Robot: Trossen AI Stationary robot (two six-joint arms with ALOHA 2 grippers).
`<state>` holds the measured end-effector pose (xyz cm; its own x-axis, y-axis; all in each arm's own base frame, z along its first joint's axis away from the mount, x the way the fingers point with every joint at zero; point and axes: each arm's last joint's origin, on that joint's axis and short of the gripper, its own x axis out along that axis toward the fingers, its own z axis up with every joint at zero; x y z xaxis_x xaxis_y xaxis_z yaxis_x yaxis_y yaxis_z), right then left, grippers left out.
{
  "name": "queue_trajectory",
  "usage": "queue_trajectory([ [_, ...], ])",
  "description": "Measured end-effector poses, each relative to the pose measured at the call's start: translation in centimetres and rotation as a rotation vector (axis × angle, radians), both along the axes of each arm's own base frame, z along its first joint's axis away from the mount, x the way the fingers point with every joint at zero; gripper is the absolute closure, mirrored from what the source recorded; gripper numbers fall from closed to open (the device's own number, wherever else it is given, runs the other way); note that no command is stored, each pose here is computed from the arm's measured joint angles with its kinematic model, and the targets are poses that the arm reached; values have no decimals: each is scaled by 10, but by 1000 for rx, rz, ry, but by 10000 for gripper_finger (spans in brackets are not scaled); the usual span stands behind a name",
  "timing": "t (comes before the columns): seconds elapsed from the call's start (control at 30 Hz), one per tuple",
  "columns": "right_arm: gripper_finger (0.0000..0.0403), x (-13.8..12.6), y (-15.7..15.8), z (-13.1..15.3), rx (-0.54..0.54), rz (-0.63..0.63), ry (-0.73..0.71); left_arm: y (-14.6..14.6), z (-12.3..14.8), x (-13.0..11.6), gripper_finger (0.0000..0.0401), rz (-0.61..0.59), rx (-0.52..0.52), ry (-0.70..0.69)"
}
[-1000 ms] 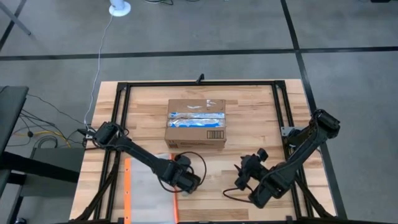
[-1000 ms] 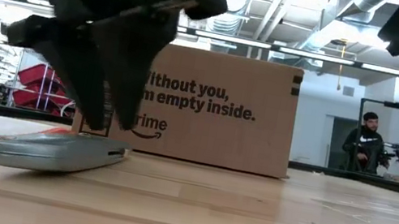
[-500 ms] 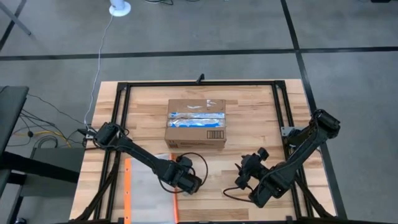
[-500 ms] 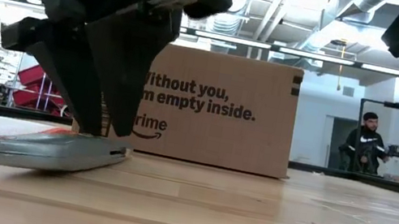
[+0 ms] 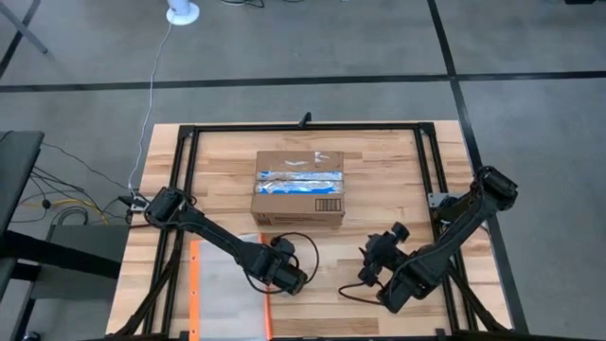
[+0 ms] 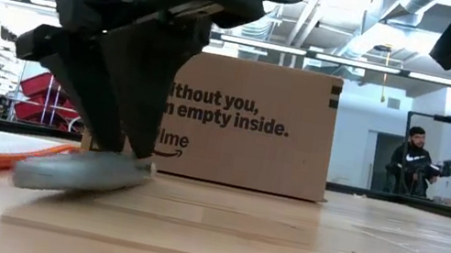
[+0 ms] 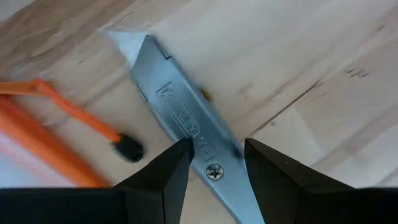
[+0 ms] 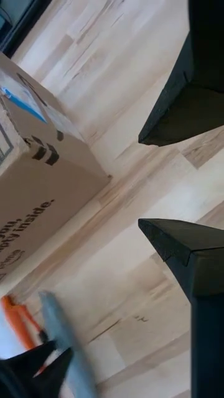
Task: Unpack boxes
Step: Open the cardboard box with the silver cutter
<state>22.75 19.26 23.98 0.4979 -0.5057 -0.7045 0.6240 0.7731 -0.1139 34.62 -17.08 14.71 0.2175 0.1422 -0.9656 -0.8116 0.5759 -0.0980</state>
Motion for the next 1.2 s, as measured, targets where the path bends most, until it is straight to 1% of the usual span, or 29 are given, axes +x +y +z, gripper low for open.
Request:
queue_trajectory([
  [0.07, 215, 2, -2, 0, 0, 2, 9, 2, 2, 2, 257, -40, 7, 8],
  [0.2, 215, 3, -3, 0, -3, 1, 12, 6, 11, 15, 257, -183, 17, -33],
  [0.3, 215, 3, -3, 0, -2, 0, 11, 10, 13, 29, 257, -231, -5, -123],
  [0.47, 215, 3, -3, 0, -2, -1, 10, 22, 14, 44, 257, -309, 8, -196],
  [0.63, 215, 3, -3, 0, 3, -7, 6, 29, 12, 41, 257, -368, 22, -138],
  [0.73, 215, 3, -3, 0, 16, -26, -8, 29, 6, 40, 257, -387, 30, -118],
  [0.9, 215, 4, -2, 0, 27, -30, -19, 29, 7, 35, 257, -456, 45, -60],
  [0.97, 215, 6, -1, 0, 41, -19, -34, 29, 7, 32, 257, -481, 52, -30],
  [1.03, 215, 8, 1, 0, 46, 2, -40, 28, 7, 32, 257, -511, 47, -29],
  [1.2, 215, 9, 2, 1, 49, 16, -44, 30, -6, 27, 257, -533, 47, -8],
])
